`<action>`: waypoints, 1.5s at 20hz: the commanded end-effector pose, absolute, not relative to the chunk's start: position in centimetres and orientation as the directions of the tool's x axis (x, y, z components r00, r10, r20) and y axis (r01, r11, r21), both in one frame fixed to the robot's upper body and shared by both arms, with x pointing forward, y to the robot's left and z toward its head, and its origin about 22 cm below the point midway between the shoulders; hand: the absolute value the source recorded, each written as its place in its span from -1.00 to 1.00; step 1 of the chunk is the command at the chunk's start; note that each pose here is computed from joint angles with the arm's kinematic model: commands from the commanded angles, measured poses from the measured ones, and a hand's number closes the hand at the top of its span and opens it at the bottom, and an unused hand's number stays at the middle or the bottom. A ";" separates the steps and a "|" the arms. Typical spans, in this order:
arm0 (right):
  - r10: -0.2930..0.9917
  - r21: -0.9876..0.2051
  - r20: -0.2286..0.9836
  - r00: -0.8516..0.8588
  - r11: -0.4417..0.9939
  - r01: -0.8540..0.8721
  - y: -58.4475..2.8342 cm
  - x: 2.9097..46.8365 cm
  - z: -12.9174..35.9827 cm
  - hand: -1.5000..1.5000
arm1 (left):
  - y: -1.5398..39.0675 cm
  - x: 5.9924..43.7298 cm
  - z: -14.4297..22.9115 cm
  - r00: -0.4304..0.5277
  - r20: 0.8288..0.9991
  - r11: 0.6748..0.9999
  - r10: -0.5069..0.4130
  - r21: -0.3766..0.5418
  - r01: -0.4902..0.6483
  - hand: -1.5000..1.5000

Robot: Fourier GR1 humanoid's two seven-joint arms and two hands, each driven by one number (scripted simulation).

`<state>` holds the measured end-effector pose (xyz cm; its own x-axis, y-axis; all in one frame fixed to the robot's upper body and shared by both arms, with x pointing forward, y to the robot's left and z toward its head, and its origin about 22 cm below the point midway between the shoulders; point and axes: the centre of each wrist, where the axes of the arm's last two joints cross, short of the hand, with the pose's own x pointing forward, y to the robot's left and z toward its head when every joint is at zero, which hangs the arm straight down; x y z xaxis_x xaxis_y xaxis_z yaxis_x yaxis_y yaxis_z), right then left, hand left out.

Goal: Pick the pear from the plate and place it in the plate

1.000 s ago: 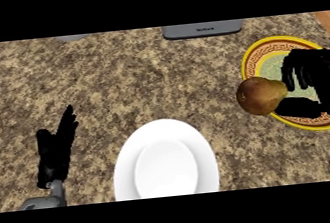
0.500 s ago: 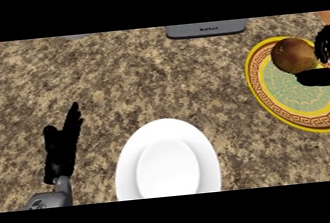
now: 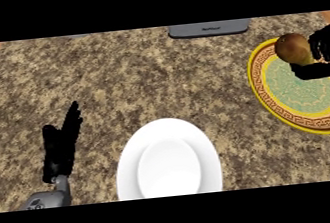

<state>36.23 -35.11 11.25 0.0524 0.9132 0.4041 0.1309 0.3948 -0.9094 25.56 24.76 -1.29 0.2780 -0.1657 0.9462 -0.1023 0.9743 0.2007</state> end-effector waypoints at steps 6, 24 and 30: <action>0.920 -0.897 0.367 0.138 0.389 -0.209 -38.6 37.1 7.2 1.00 | 24.4 25.6 -0.2 0.285 0.945 0.975 -0.160 0.195 -0.102 0.00; 0.348 -0.356 0.926 -0.147 0.934 -0.030 -45.9 35.9 8.2 -1.00 | 26.3 25.2 -1.0 0.285 0.945 0.973 -0.159 0.199 -0.115 0.00; 0.268 -0.283 0.952 -0.148 0.955 -0.090 -48.0 34.5 7.0 -1.00 | 24.2 26.4 -0.1 0.270 0.949 0.977 -0.162 0.193 -0.094 0.00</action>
